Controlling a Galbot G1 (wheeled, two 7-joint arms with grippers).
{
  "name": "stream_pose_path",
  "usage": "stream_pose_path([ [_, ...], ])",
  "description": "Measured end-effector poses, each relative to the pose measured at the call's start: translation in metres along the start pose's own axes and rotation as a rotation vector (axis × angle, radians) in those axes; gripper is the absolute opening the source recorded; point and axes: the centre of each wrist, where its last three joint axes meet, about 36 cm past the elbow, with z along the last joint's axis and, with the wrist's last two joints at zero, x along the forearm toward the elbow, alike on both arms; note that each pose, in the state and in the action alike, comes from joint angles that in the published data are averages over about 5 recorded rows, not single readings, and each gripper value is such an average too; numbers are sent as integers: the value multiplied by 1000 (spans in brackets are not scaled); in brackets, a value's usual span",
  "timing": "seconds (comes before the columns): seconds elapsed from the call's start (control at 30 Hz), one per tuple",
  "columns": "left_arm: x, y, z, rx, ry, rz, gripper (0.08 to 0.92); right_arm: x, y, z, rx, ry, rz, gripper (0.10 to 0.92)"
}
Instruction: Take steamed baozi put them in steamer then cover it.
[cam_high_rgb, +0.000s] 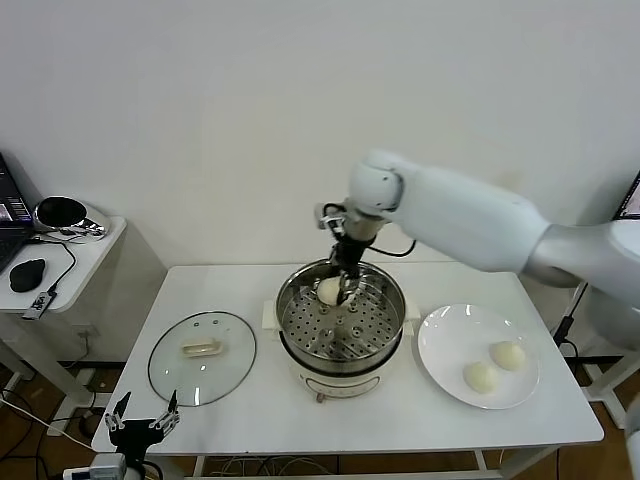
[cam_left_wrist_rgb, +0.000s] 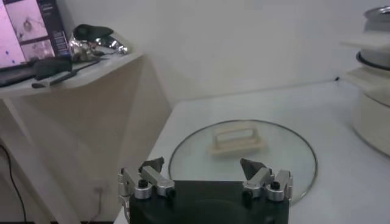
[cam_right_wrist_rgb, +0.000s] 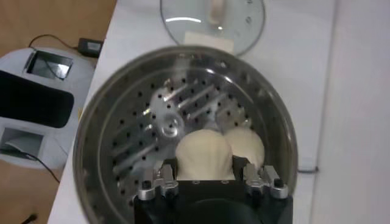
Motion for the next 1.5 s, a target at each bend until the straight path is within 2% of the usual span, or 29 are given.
stream_pose_path([
  [0.57, -4, -9, 4, 28, 9, 22, 823, -60, -9, -45, 24, 7, -3, 556],
  [0.67, -4, -9, 5, 30, 11, 23, 823, -62, -9, -47, 23, 0, 4, 601],
  [0.83, -4, -10, 4, 34, 8, 25, 823, -59, -9, -46, 23, 1, 13, 743],
  [1.0, -5, -12, 3, 43, 8, 28, 823, -49, -7, -36, 19, 2, 24, 817],
  [1.23, -2, -12, 3, 45, 10, 35, 823, -17, -1, -6, 12, -7, 49, 823],
  [1.5, 1, -12, 5, 52, 22, 47, 823, 51, 24, 73, -11, -2, 111, 823],
])
